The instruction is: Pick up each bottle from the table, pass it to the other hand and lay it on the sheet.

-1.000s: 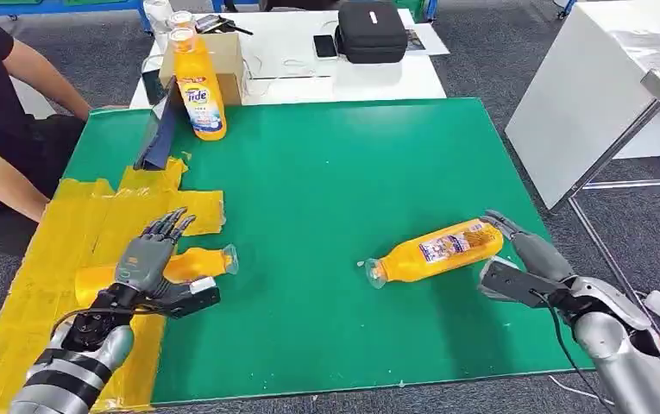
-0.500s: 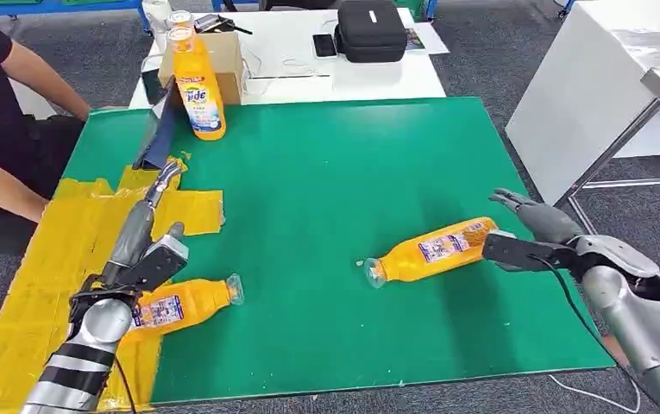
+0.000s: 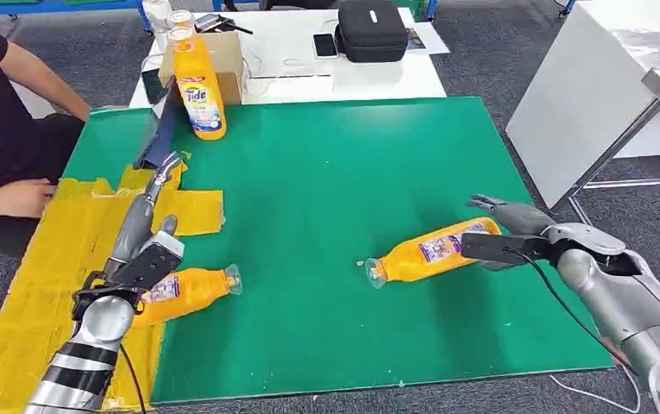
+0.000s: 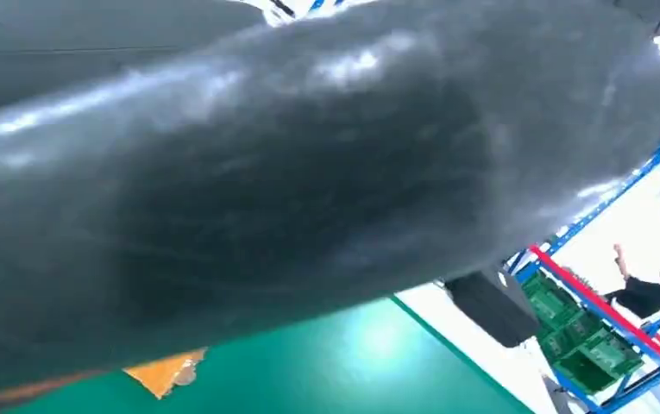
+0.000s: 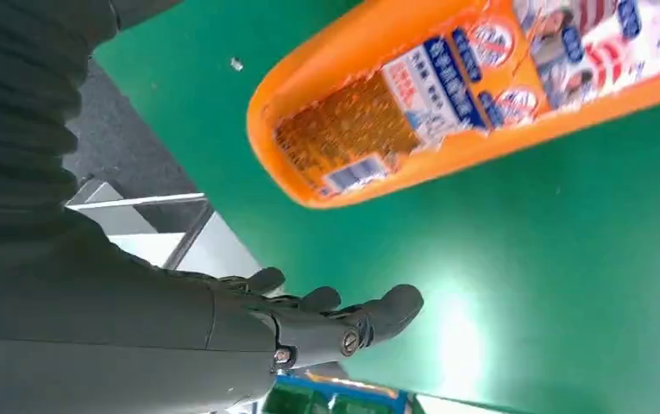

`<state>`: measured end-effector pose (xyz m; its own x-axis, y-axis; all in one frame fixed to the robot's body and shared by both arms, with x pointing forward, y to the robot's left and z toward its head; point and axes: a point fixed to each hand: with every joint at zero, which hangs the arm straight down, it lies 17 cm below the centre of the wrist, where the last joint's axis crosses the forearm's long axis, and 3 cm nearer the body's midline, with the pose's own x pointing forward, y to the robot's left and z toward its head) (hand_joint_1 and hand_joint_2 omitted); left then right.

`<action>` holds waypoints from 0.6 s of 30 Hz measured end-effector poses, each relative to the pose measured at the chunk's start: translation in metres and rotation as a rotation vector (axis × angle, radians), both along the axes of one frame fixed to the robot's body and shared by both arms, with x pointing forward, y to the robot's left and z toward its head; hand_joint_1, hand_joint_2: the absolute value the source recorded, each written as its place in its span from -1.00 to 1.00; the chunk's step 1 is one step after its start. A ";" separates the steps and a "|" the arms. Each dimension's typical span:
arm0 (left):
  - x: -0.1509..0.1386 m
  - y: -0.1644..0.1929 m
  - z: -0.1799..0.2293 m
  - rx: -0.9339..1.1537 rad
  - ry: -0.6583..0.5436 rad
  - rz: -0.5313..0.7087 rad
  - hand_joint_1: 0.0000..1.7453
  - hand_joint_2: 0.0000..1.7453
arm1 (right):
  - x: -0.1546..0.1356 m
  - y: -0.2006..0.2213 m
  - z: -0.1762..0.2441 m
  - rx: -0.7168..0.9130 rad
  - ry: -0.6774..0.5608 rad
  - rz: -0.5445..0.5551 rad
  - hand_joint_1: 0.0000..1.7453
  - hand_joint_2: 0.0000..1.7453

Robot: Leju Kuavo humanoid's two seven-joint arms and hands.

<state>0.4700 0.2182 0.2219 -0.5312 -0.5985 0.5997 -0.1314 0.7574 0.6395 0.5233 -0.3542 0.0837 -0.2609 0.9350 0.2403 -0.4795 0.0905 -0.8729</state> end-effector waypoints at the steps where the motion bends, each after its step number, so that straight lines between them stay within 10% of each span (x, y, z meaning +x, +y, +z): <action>1: 0.000 0.000 0.001 -0.004 0.000 -0.001 -1.00 -1.00 | 0.000 0.001 -0.003 -0.003 0.007 0.003 -1.00 1.00; 13: 0.001 -0.012 0.015 -0.040 -0.029 -0.044 -1.00 -1.00 | -0.010 0.010 -0.062 -0.127 0.073 0.026 -1.00 1.00; 14: 0.002 -0.014 0.017 -0.045 -0.031 -0.049 -1.00 -1.00 | -0.009 0.013 -0.068 -0.151 0.065 0.024 0.76 1.00; 18: 0.005 -0.027 0.025 -0.057 -0.041 -0.080 -1.00 -1.00 | -0.014 0.022 -0.104 -0.280 0.082 0.022 1.00 1.00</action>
